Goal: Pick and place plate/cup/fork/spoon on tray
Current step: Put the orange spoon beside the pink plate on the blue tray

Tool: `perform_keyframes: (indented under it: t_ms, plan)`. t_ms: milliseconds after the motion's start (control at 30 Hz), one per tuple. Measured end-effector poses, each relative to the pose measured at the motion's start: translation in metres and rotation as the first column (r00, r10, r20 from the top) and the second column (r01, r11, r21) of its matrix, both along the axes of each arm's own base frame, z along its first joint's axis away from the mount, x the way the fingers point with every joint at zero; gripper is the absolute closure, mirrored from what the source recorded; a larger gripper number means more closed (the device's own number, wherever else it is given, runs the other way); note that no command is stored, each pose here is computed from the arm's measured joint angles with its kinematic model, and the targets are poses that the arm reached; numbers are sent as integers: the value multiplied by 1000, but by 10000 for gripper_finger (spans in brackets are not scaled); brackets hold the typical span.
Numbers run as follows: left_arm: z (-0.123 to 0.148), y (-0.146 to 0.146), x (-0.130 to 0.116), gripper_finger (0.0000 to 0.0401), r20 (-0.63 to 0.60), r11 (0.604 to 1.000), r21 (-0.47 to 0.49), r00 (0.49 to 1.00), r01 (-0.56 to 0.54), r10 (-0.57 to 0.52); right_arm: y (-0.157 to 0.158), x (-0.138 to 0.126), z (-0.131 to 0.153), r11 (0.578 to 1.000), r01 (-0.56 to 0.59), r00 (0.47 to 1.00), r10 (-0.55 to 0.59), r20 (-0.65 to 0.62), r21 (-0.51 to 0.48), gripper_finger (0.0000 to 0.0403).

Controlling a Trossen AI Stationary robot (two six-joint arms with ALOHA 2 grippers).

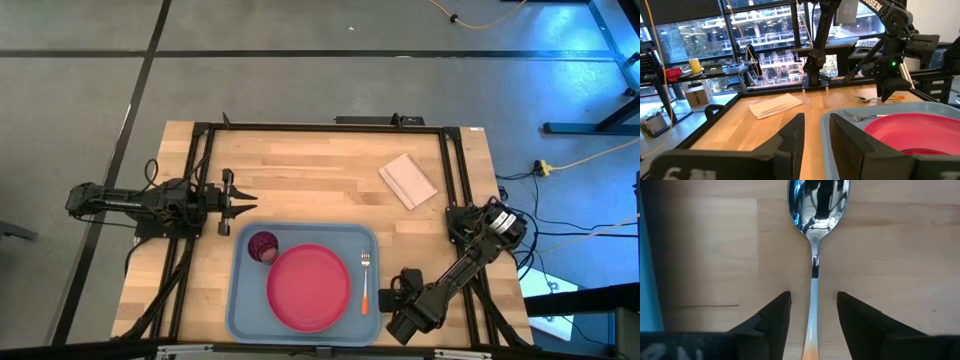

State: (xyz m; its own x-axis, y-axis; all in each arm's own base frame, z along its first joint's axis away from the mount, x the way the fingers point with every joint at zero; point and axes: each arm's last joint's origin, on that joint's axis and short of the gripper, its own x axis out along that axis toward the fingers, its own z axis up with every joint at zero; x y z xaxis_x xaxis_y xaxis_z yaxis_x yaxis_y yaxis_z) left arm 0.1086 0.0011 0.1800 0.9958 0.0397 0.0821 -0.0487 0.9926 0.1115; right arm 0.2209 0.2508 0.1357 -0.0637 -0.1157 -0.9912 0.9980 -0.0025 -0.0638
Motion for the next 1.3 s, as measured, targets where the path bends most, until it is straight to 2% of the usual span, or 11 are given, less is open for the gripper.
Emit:
perform_keyframes:
  t_ms: [167, 433, 900, 1000, 1200, 1300]
  plan:
    - [0, 0, 0, 317, 0, 1000, 0, 1000, 0, 0, -1, -1, -1, 999, -26, 1000, 26, 12, -19, 238]
    - [0, 0, 0, 317, -2, 1000, 0, 1000, -2, 2, -4, -3, -1, 997, -34, 999, 35, 17, -74, 275]
    - [0, 0, 0, 317, -2, 1000, 0, 1000, -1, 1, -5, -3, -3, 996, -32, 999, 35, 28, -84, 281]
    - [0, 0, 0, 317, -2, 1000, 0, 1000, -1, 1, -4, -3, -3, 996, -33, 999, 36, 35, -83, 307]
    - [0, 0, 0, 317, -2, 1000, 0, 1000, 0, 0, -5, -2, -3, 995, -38, 998, 43, 52, -96, 386]
    - [0, 0, 0, 317, -2, 1000, 0, 1000, 0, 0, -5, -2, -3, 994, -42, 998, 48, 51, -100, 393]
